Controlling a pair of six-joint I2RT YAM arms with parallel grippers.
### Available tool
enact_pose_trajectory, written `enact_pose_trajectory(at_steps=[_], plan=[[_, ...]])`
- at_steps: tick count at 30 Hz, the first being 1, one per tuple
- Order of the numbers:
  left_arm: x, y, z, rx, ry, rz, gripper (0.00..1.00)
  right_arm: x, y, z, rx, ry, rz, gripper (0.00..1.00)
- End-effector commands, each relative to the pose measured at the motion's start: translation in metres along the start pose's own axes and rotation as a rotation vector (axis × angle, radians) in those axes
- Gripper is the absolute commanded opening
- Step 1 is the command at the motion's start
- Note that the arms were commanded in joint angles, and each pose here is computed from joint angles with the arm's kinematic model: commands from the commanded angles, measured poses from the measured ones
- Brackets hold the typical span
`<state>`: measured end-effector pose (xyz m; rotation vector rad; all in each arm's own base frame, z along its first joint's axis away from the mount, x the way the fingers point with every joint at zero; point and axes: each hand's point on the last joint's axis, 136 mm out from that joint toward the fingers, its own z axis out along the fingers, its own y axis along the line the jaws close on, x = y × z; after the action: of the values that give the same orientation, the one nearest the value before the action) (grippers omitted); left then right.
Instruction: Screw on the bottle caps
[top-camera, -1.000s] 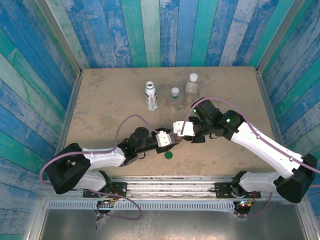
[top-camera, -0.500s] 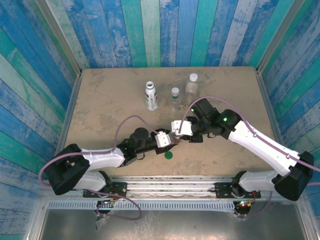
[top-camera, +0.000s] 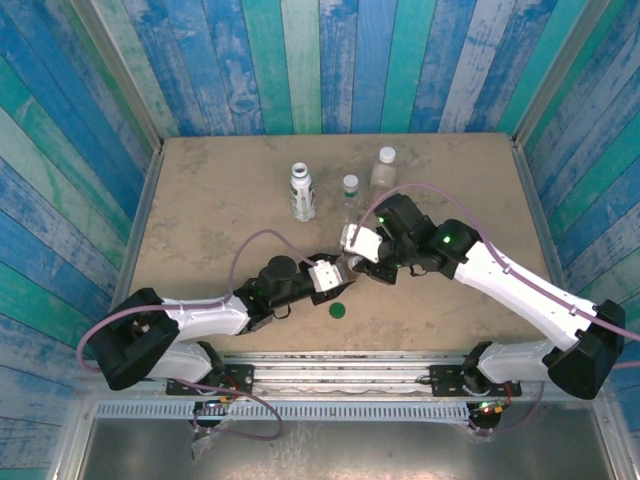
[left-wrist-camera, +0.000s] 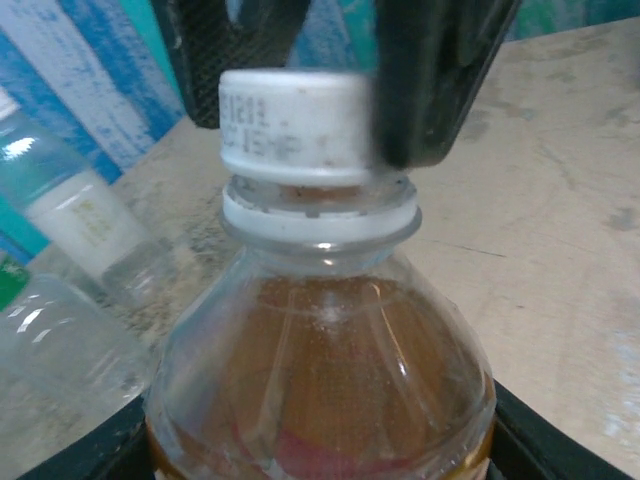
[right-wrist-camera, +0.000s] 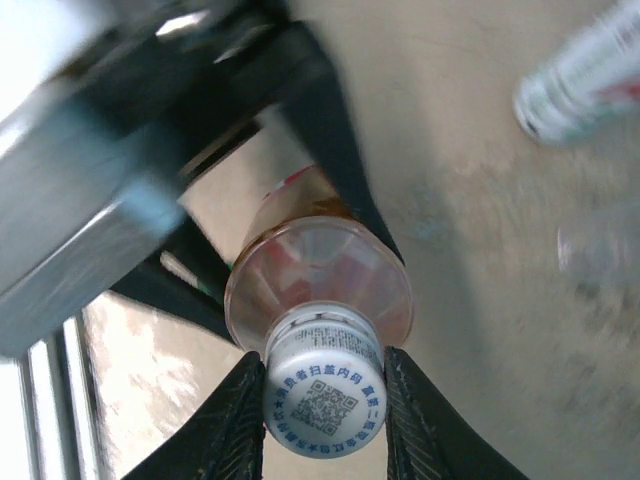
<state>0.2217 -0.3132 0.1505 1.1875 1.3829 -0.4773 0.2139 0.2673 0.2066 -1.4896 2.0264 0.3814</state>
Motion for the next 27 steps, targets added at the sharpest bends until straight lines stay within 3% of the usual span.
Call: enact_pose_trajectory(at_steps=[1,5,8,10,13,17,20,23,27], plan=[[-0.029,0.037,-0.006,-0.185,-0.077,-0.008,0.55,0.009,-0.042,-0.008,0.237,0.014,0.705,0.14],[-0.028,0.049,-0.002,-0.246,-0.063,0.016,0.55,0.004,-0.014,0.008,0.068,-0.044,1.100,0.14],[-0.024,0.048,-0.001,-0.245,-0.047,0.034,0.55,-0.003,-0.016,0.001,0.057,-0.082,1.095,0.21],[-0.022,0.046,-0.002,-0.231,-0.034,0.047,0.55,-0.010,-0.020,-0.007,0.060,-0.106,0.991,0.31],[-0.022,0.041,-0.006,-0.209,-0.031,0.066,0.55,-0.018,-0.020,-0.014,0.035,-0.129,0.780,0.54],[-0.028,0.037,-0.014,-0.185,-0.047,0.109,0.56,-0.022,-0.020,-0.034,0.065,-0.163,0.347,0.70],[-0.030,0.028,-0.017,-0.137,-0.053,0.125,0.56,-0.021,-0.021,-0.048,0.123,-0.179,0.034,0.72],[-0.031,0.014,-0.014,-0.046,-0.047,0.148,0.57,-0.016,0.003,-0.054,0.042,-0.176,-0.310,0.71],[-0.034,0.007,-0.012,0.013,-0.036,0.180,0.56,-0.010,0.004,-0.053,0.002,-0.083,-0.508,0.67]])
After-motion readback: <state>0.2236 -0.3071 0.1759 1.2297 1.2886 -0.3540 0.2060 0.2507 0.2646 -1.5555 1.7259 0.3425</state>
